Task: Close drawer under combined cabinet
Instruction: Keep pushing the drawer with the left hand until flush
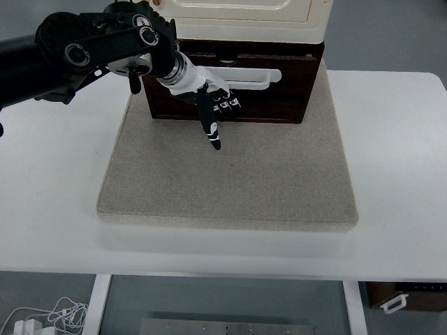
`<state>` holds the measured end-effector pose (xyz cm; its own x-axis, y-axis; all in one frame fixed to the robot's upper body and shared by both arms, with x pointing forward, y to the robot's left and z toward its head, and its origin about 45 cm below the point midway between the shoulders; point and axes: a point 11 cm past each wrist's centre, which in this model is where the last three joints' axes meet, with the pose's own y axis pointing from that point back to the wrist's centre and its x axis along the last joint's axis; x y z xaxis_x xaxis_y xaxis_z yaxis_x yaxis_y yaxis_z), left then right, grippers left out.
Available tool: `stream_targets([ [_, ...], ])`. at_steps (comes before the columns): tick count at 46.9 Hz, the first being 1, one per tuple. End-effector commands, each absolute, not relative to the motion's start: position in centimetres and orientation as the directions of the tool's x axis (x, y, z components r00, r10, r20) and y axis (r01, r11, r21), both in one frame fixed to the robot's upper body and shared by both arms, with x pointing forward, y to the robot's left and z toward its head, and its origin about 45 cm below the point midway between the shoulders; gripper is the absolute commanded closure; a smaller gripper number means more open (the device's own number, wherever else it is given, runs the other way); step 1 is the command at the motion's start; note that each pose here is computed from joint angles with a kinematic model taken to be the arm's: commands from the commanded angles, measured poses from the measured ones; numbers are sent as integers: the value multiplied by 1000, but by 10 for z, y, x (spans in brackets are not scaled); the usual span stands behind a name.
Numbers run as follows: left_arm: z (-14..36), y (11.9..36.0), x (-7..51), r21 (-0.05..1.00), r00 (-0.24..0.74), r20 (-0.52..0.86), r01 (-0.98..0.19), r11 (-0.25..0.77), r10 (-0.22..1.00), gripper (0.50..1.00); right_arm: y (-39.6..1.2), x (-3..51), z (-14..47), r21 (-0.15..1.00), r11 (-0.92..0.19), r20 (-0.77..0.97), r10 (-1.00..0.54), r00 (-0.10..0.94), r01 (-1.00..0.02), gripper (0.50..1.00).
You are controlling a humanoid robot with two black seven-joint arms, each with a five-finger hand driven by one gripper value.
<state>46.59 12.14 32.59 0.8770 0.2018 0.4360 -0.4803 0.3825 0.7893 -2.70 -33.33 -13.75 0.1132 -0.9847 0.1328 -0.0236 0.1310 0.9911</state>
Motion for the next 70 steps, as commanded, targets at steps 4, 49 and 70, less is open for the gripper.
stream_targets([
  [4, 327, 123, 470, 784, 870, 442, -492, 379, 217, 500, -333, -27, -138, 991, 131, 133, -985, 113, -24, 548],
  [49, 337, 123, 476, 747, 862, 425, -506, 431, 276, 500, -333, -27, -138, 991, 131, 133, -985, 113, -24, 548],
  [70, 408, 65, 448, 531, 911, 338, -392, 752, 236, 500, -333, -27, -138, 991, 131, 133, -985, 113, -24, 548],
])
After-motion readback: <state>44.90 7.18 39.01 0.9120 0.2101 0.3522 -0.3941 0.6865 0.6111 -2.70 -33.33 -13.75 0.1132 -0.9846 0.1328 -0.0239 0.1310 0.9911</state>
